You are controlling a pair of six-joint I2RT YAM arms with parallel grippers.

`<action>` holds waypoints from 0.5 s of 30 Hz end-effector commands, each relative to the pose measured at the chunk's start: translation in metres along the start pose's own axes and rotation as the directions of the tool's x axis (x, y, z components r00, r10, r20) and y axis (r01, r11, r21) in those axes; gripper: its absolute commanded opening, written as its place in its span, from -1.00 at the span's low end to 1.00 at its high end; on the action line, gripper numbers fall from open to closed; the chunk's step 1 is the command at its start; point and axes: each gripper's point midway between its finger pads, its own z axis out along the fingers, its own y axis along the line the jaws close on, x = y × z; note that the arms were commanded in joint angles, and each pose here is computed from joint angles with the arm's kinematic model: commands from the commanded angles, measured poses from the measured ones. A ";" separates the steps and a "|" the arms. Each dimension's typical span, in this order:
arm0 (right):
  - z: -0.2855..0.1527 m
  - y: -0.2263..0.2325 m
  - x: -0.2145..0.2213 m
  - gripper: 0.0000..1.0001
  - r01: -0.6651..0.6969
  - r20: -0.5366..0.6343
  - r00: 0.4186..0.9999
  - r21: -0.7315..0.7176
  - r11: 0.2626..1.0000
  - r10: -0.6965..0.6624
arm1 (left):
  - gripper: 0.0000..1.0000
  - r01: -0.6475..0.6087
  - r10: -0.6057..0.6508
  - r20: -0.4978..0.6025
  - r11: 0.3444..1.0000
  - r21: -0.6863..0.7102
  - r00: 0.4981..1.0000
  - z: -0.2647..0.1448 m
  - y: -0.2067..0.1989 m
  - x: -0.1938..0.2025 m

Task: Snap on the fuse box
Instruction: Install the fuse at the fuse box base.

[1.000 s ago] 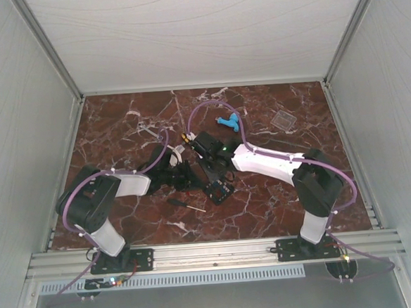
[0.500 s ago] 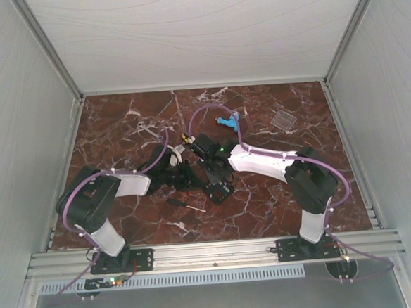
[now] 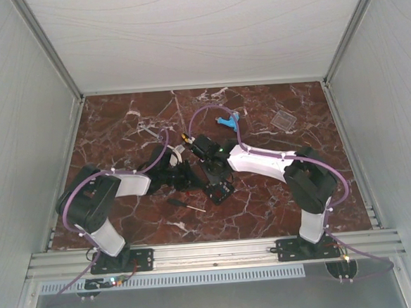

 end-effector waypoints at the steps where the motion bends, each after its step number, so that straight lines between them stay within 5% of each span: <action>1: 0.025 -0.030 0.070 -1.00 0.042 -0.241 0.970 0.118 0.992 -0.013 | -0.61 -0.032 0.032 0.015 0.999 0.003 0.999 0.003 -0.005 -0.008; 15: 0.033 -0.060 0.112 -1.00 0.065 -0.349 0.937 0.188 0.980 0.004 | -0.62 -0.034 0.034 0.015 0.999 -0.010 0.999 0.003 -0.002 -0.008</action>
